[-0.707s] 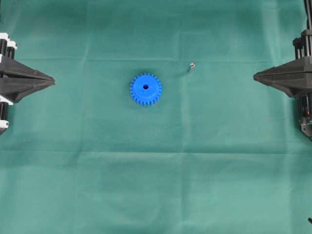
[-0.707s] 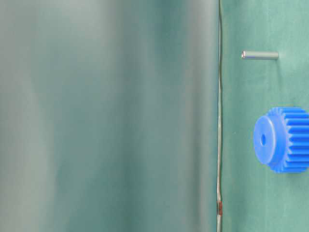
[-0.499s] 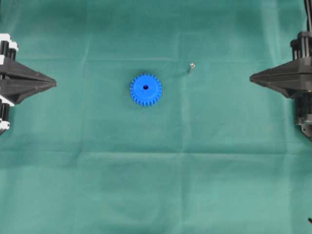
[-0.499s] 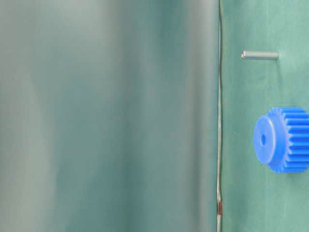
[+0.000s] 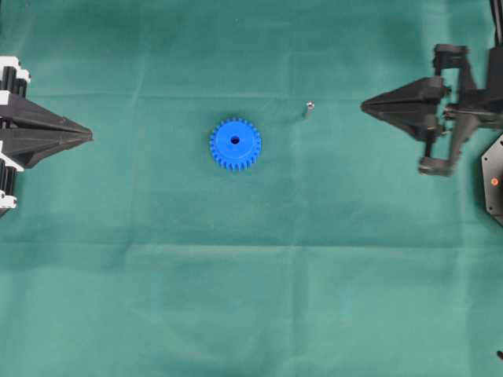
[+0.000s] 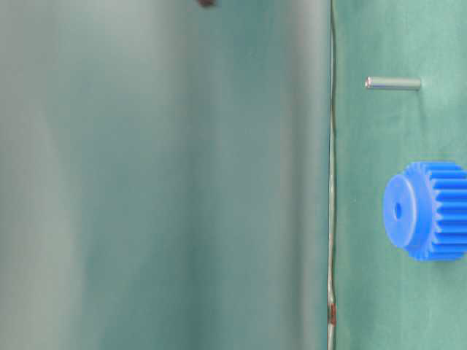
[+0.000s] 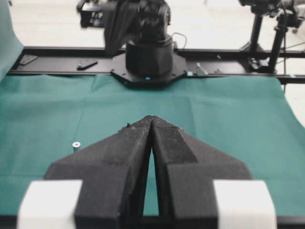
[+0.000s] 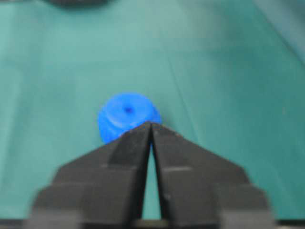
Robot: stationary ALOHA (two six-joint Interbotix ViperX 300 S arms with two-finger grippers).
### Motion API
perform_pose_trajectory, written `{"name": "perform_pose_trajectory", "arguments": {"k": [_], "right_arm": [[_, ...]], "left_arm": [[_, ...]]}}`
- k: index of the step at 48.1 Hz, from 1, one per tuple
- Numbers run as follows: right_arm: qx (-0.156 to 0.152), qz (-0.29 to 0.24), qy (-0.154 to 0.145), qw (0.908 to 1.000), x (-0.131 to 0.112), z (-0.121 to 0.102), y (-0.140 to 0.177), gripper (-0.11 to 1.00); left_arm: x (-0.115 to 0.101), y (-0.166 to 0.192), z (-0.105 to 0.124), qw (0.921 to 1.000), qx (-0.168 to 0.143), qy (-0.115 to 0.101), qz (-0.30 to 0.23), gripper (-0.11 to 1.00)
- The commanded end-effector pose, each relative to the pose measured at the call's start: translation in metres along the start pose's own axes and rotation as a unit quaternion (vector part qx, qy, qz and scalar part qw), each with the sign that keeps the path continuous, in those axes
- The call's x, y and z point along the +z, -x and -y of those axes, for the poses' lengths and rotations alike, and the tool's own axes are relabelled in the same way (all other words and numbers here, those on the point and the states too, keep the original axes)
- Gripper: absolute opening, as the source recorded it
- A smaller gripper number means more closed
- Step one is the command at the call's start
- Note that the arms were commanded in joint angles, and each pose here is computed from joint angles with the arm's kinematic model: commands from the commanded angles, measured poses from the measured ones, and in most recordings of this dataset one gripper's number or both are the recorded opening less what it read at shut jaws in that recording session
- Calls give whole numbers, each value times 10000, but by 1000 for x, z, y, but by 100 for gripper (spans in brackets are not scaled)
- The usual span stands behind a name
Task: Insert the shaft placed at a random location into the center hole of the medium gear at another random location.
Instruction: 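Move the right gripper open toward the silver shaft beside the gear, then close the right gripper on the silver shaft and lift it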
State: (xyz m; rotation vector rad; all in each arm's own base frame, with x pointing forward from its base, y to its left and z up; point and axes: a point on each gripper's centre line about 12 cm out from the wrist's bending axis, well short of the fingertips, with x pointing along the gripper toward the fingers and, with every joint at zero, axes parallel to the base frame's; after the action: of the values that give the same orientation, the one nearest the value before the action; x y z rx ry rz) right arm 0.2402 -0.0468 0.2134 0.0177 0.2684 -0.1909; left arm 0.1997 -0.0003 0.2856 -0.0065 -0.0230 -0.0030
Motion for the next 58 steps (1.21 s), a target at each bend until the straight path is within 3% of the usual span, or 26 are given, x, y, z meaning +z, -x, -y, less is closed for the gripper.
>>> {"name": "perform_pose_trajectory", "arguments": {"k": [1, 9, 12, 19, 39, 52, 58], "right_arm": [[-116, 46, -118, 9999, 1, 6, -15, 30], [-247, -277, -129, 9992, -22, 14, -41, 80], [-281, -346, -145, 9989, -30, 16, -49, 91], [-373, -422, -183, 9982, -44, 22, -65, 83], [-528, -864, -291, 9944, -78, 31, -95, 84], [-549, -925, -315, 9937, -85, 32, -99, 83], [-549, -940, -316, 9936, -86, 32, -98, 73]], "left_arm": [[8, -3, 1, 10000, -20, -7, 84, 0], [8, -3, 1, 10000, -19, -7, 77, 0], [8, -3, 1, 10000, -19, -7, 69, 0], [7, -3, 1, 10000, -19, -7, 38, 0], [7, -3, 1, 10000, -18, 1, 23, 0], [5, -3, 1, 10000, -17, 8, -46, 0], [5, -3, 1, 10000, -17, 8, -54, 0]]}}
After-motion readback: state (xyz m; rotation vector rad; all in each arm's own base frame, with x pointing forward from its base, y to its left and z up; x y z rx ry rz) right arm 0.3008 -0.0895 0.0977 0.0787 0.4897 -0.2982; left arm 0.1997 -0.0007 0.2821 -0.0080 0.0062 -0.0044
